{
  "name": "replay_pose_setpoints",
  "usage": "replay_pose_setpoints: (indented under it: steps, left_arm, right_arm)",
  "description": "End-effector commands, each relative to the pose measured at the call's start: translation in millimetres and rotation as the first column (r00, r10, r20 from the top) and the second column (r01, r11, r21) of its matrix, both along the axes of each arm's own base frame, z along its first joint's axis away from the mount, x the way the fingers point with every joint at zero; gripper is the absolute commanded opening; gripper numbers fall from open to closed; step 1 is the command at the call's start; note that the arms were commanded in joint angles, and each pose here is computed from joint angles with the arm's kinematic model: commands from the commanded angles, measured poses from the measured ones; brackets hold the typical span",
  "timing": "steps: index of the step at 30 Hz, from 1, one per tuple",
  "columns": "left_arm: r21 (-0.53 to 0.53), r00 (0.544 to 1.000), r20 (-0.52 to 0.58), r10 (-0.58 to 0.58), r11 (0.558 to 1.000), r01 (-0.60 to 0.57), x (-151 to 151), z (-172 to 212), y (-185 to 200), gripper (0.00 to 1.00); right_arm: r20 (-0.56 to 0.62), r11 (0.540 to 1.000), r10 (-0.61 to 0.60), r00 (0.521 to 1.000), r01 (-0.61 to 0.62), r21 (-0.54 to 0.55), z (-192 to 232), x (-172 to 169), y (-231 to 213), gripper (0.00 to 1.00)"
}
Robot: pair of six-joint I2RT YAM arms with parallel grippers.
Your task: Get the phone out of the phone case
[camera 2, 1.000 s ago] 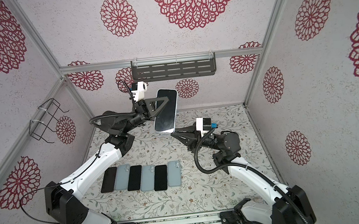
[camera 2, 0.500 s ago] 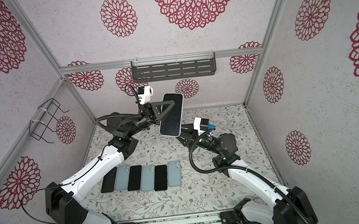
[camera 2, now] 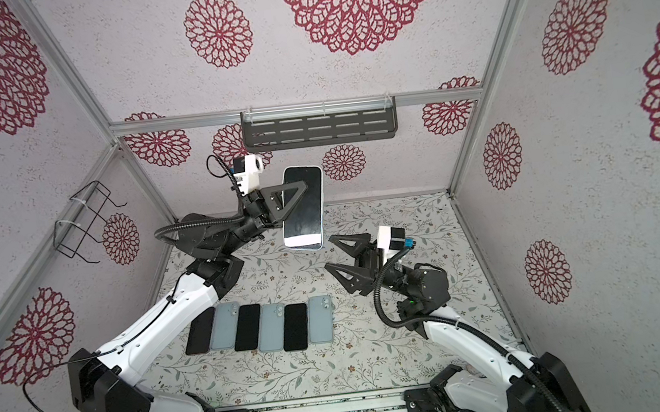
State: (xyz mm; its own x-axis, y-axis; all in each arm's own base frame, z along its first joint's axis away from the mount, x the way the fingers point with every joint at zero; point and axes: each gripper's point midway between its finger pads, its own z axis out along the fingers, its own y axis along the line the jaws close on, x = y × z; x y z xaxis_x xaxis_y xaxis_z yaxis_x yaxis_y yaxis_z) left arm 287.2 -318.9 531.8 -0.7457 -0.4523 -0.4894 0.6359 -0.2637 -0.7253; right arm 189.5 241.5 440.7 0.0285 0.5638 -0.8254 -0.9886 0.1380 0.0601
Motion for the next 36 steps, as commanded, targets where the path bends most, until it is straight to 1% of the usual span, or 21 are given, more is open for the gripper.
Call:
replay_pose_setpoints:
  steps: [1,12,20,26,28,31,36]
  left_arm:
    - [-0.075,0.997,0.069,0.032,0.997,-0.027,-6.8,20.4,12.9,0.00]
    - [-0.094,0.998,0.055,0.023,0.995,-0.018,-2.8,17.0,11.3,0.00]
    - [-0.096,0.998,0.055,0.012,0.995,-0.007,-4.4,16.6,7.8,0.00]
    - [-0.099,0.998,0.055,0.006,0.995,0.000,-5.3,15.9,7.3,0.00]
    - [-0.099,0.998,0.057,0.003,0.995,0.003,-6.1,16.6,7.2,0.00]
    - [-0.101,0.998,0.059,-0.001,0.995,0.007,-7.5,16.9,6.8,0.00]
    - [-0.119,0.998,0.059,-0.021,0.992,0.028,-10.8,19.9,6.7,0.00]
  right_arm:
    - [0.075,0.987,0.062,0.995,-0.073,0.144,39.2,-22.7,-18.7,0.70]
    - [0.067,0.975,0.143,0.987,-0.153,0.162,49.7,-20.1,-8.8,0.70]
    - [0.059,0.971,0.177,0.982,-0.184,0.152,49.4,-17.5,4.4,0.69]
    - [0.060,0.969,0.189,0.980,-0.196,0.148,51.5,-16.5,10.0,0.66]
    - [0.058,0.970,0.186,0.981,-0.193,0.151,51.6,-15.4,10.0,0.63]
    - [0.055,0.970,0.185,0.981,-0.192,0.149,51.3,-14.0,10.9,0.56]
    - [0.052,0.970,0.186,0.981,-0.192,0.148,49.6,-12.0,12.4,0.36]
